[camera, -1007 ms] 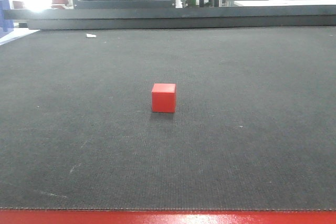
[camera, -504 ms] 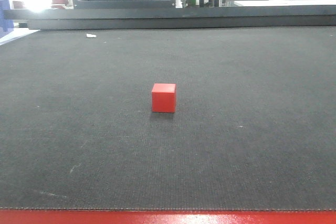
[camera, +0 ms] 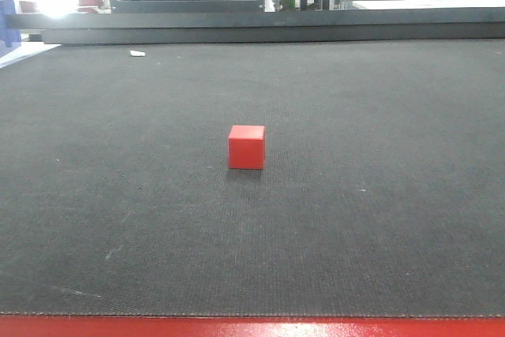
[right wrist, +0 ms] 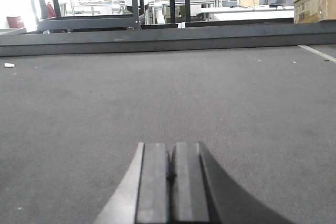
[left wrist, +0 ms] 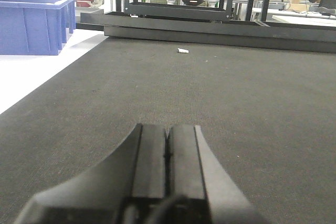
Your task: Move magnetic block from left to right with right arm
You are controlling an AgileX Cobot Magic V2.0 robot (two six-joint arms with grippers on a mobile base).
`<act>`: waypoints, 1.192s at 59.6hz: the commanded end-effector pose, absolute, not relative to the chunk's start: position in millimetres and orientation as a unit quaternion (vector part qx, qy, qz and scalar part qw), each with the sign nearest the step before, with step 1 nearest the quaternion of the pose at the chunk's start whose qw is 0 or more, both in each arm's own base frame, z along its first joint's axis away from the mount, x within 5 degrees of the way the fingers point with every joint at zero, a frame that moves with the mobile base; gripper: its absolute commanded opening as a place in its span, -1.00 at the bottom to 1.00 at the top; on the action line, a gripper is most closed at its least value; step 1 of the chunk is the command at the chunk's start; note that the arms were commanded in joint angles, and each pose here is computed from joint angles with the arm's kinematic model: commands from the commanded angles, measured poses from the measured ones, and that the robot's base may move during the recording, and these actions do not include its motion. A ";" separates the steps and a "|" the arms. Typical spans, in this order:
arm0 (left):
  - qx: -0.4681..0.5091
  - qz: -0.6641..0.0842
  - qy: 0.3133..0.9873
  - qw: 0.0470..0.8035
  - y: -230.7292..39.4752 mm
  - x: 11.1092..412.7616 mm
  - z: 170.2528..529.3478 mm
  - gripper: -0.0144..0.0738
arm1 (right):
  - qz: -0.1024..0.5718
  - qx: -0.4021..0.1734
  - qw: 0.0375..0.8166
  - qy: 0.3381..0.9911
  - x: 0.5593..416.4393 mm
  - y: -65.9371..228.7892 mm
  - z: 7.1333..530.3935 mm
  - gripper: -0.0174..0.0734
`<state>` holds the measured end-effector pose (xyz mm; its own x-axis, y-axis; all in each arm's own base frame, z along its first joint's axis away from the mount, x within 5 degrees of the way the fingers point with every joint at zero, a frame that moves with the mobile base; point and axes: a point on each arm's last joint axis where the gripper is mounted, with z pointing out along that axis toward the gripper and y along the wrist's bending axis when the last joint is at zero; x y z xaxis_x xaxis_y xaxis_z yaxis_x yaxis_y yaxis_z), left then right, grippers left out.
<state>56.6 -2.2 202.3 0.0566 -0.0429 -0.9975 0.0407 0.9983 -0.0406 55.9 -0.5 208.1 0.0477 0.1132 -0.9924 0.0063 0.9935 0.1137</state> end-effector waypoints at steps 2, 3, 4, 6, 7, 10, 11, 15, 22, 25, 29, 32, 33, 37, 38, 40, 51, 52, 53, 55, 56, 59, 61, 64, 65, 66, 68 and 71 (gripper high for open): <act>-0.003 -0.033 0.649 0.760 -2.1 55.0 208.4 -0.94 | 0.033 0.037 0.779 0.625 45.8 -0.8 259.0 -0.49; -0.003 -0.033 0.649 0.760 -2.1 55.0 208.4 -0.94 | 0.033 0.037 0.777 0.628 45.5 -0.6 263.0 -0.49; -0.003 -0.033 0.649 0.760 -2.1 55.0 208.4 -0.94 | 0.034 0.037 0.775 0.630 45.2 -0.5 267.5 -0.49; -0.003 -0.033 0.649 0.760 -2.1 55.0 208.4 -0.94 | 0.034 0.036 0.770 0.636 45.5 -0.2 278.3 -0.49; -0.003 -0.033 0.649 0.760 -2.1 55.0 208.4 -0.94 | 0.034 0.035 0.767 0.639 46.2 -0.1 284.8 -0.49; -0.003 -0.033 0.649 0.760 -2.1 55.0 208.4 -0.94 | 0.035 0.035 0.759 0.649 50.3 0.0 298.2 -0.48; -0.003 -0.033 0.649 0.760 -2.1 55.0 208.4 -0.94 | 0.035 0.035 0.754 0.655 53.5 0.0 301.4 -0.48; -0.003 -0.033 0.649 0.760 -2.1 55.0 208.4 -0.94 | 0.038 0.033 0.745 0.665 64.5 0.4 317.2 -0.42; -0.003 -0.033 0.649 0.760 -2.1 55.0 208.4 -0.93 | 0.048 0.024 0.725 0.687 86.9 2.8 335.6 -0.05; -0.003 -0.033 0.649 0.760 -2.1 55.0 208.4 -0.94 | 0.055 0.017 0.713 0.698 98.0 5.1 340.4 0.19; -0.003 -0.033 0.649 0.760 -2.1 55.0 208.4 -0.94 | 0.066 0.003 0.697 0.714 113.1 10.0 346.1 0.50; -0.003 -0.033 0.649 0.760 -2.1 55.0 208.4 -0.93 | 0.071 -0.010 0.681 0.729 126.9 14.7 349.0 0.71; -0.003 -0.033 0.649 0.760 -2.1 55.0 208.4 -0.94 | 0.074 -0.014 0.679 0.730 130.2 16.2 352.0 0.78; -0.003 -0.033 0.649 0.760 -2.1 55.0 208.4 -0.94 | 0.087 -0.033 0.657 0.748 146.8 25.4 358.2 0.78; -0.003 -0.033 0.649 0.760 -2.1 55.0 208.4 -0.94 | 0.089 -0.039 0.651 0.753 150.0 27.6 359.2 0.78; -0.003 -0.033 0.649 0.760 -2.1 55.0 208.4 -0.93 | 0.093 -0.053 0.634 0.766 157.8 33.4 361.3 0.78; -0.003 -0.033 0.649 0.760 -2.1 55.0 208.4 -0.94 | 0.137 -0.137 0.569 0.799 196.3 82.1 370.6 0.78; -0.003 -0.033 0.649 0.760 -2.1 55.0 208.4 -0.94 | 0.141 -0.143 0.565 0.800 198.6 86.7 371.1 0.78; -0.003 -0.033 0.649 0.760 -2.1 55.0 208.4 -0.94 | 0.146 -0.153 0.559 0.802 200.1 92.7 371.4 0.78; -0.003 -0.033 0.649 0.760 -2.1 55.0 208.4 -0.94 | 0.155 -0.167 0.549 0.804 205.5 104.2 372.6 0.78; -0.003 -0.033 0.649 0.760 -2.1 55.0 208.4 -0.94 | 0.159 -0.171 0.545 0.806 207.9 108.9 373.0 0.78; -0.003 -0.033 0.649 0.760 -2.1 55.0 208.4 -0.94 | 0.176 -0.174 0.522 0.816 218.4 125.8 371.1 0.78; -0.003 -0.033 0.649 0.760 -2.1 55.0 208.4 -0.94 | 0.188 -0.169 0.512 0.821 223.9 134.4 373.3 0.78; -0.003 -0.033 0.649 0.760 -2.1 55.0 208.4 -0.94 | 0.208 -0.150 0.486 0.836 233.4 148.9 372.3 0.78; -0.003 -0.033 0.649 0.760 -2.1 55.0 208.4 -0.93 | 0.211 -0.146 0.478 0.840 236.1 152.9 371.8 0.78; -0.003 -0.033 0.649 0.760 -2.1 55.0 208.4 -0.94 | 0.214 -0.144 0.468 0.845 237.9 157.7 370.8 0.78; -0.003 -0.033 0.649 0.760 -2.1 55.0 208.4 -0.94 | 0.219 -0.133 0.446 0.857 244.0 167.7 368.9 0.78; -0.003 -0.033 0.649 0.760 -2.1 55.0 208.4 -0.94 | 0.219 -0.122 0.423 0.871 253.0 180.9 366.8 0.78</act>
<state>56.6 -2.2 202.3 0.0566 -0.0429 -0.9975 0.0407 0.9983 -0.0406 242.4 164.2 348.9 -0.6143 -0.0971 -0.7831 -0.4221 0.8789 0.2221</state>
